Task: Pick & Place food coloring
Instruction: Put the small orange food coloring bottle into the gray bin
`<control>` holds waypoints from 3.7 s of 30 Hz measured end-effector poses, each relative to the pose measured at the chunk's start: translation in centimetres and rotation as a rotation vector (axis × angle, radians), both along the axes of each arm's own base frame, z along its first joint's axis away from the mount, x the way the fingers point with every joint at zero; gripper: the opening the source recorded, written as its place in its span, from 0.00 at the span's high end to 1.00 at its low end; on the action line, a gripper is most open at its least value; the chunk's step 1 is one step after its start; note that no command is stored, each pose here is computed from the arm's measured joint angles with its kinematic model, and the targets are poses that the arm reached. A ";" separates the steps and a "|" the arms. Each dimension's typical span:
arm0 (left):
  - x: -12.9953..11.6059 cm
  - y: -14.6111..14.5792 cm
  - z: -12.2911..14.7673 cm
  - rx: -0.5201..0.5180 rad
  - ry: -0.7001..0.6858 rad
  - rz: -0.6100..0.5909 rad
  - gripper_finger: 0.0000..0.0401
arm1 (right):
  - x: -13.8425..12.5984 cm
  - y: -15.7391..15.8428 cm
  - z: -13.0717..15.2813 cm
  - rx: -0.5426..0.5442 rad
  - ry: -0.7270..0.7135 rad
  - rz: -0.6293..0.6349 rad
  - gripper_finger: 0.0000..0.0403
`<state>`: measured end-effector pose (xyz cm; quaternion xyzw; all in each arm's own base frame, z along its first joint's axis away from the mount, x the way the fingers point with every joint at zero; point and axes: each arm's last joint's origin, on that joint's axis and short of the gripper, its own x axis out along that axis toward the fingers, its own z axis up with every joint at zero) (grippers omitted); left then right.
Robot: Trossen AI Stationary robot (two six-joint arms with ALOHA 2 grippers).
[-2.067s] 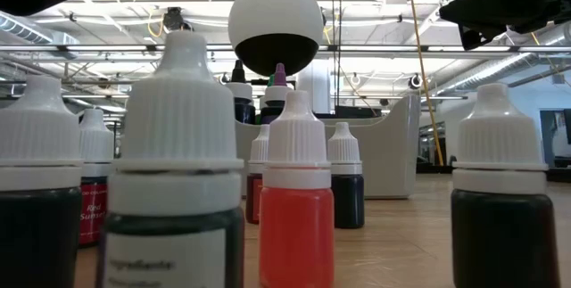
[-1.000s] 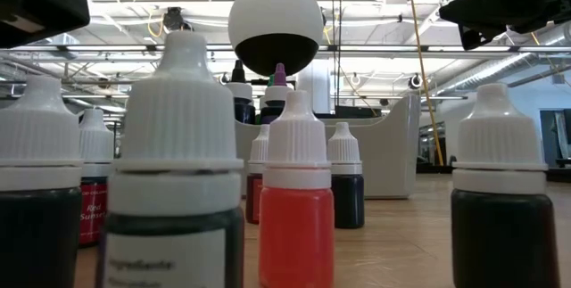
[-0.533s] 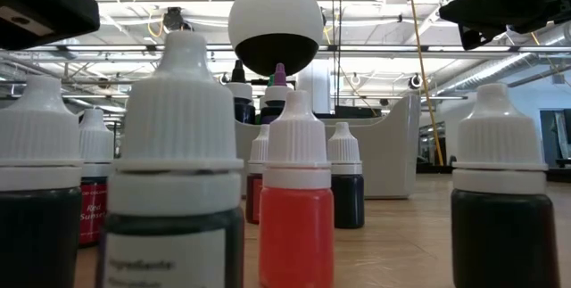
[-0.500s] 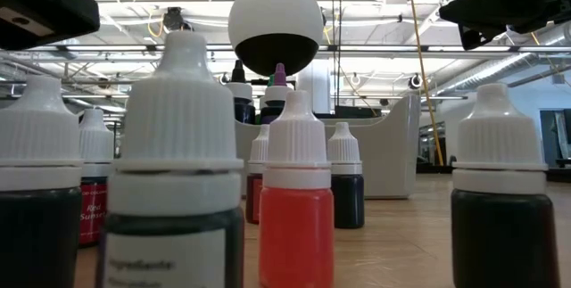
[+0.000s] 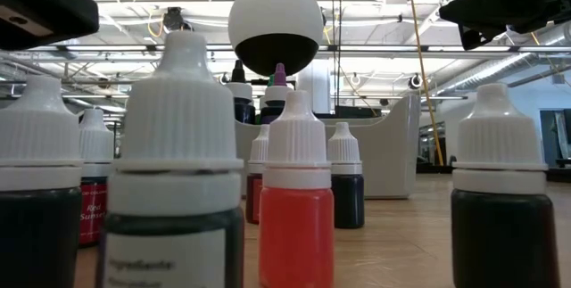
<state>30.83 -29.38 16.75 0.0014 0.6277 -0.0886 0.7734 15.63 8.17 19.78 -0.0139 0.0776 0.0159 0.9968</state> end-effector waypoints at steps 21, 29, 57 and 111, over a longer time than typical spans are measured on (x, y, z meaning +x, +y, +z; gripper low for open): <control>7.4 9.9 15.5 0.079 -0.170 -0.032 0.82 | 0.2 0.1 -0.4 -0.009 0.026 -0.001 1.00; 10.7 16.4 15.0 0.104 -0.166 -0.077 0.82 | 0.5 -0.2 -0.6 -0.016 0.027 -0.024 1.00; 17.8 21.3 5.2 0.211 -0.182 -0.110 0.82 | 0.6 -0.3 -0.7 -0.030 0.039 -0.030 1.00; 17.8 22.2 1.4 0.222 -0.147 -0.098 0.78 | 0.6 -0.3 -0.7 -0.051 0.037 -0.025 1.00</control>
